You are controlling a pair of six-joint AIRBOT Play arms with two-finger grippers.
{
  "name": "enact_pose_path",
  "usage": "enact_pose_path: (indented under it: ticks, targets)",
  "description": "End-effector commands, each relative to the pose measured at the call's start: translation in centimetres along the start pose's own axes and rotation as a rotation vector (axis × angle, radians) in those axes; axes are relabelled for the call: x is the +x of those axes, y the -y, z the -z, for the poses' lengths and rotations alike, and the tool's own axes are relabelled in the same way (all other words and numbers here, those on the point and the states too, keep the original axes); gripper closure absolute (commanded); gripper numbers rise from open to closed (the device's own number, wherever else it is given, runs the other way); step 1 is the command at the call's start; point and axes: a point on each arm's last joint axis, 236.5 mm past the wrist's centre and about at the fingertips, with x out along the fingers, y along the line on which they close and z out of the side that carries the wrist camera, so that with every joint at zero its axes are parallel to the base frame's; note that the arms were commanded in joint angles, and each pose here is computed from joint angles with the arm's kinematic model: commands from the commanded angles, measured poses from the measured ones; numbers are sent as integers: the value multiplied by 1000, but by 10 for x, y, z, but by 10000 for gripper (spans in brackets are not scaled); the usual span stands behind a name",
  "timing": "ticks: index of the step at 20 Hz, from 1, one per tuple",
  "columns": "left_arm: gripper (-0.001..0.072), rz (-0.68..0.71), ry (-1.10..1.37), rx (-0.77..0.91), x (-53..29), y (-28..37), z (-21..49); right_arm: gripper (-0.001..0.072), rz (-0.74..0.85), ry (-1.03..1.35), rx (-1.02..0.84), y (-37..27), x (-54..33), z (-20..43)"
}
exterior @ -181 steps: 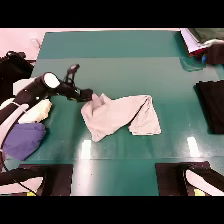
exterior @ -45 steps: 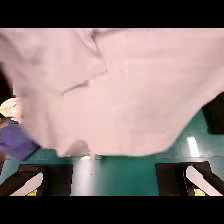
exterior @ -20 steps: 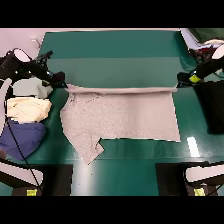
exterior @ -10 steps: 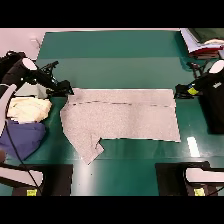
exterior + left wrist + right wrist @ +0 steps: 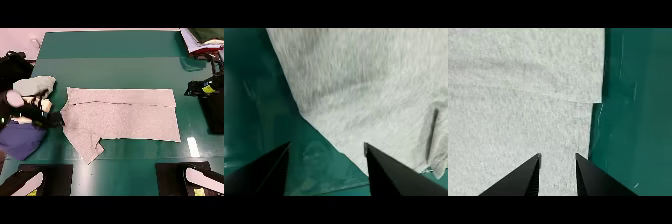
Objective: Fold the shirts.
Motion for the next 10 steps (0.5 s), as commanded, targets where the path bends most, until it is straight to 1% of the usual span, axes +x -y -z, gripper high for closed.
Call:
enact_pose_path:
  ticks: [1, 5, 10]
  targets:
    - [168, 109, -25, -121, 36, 7, 45, 448, -6, 23, -36, -13, -6, -1]
    - [169, 147, 27, -188, 54, 6, 41, 447, -8, 21, -44, -16, -5, -1]
    - [170, 237, 120, -139, 66, 43, 29, 448, -7, 2, -36, -13, -6, 4]
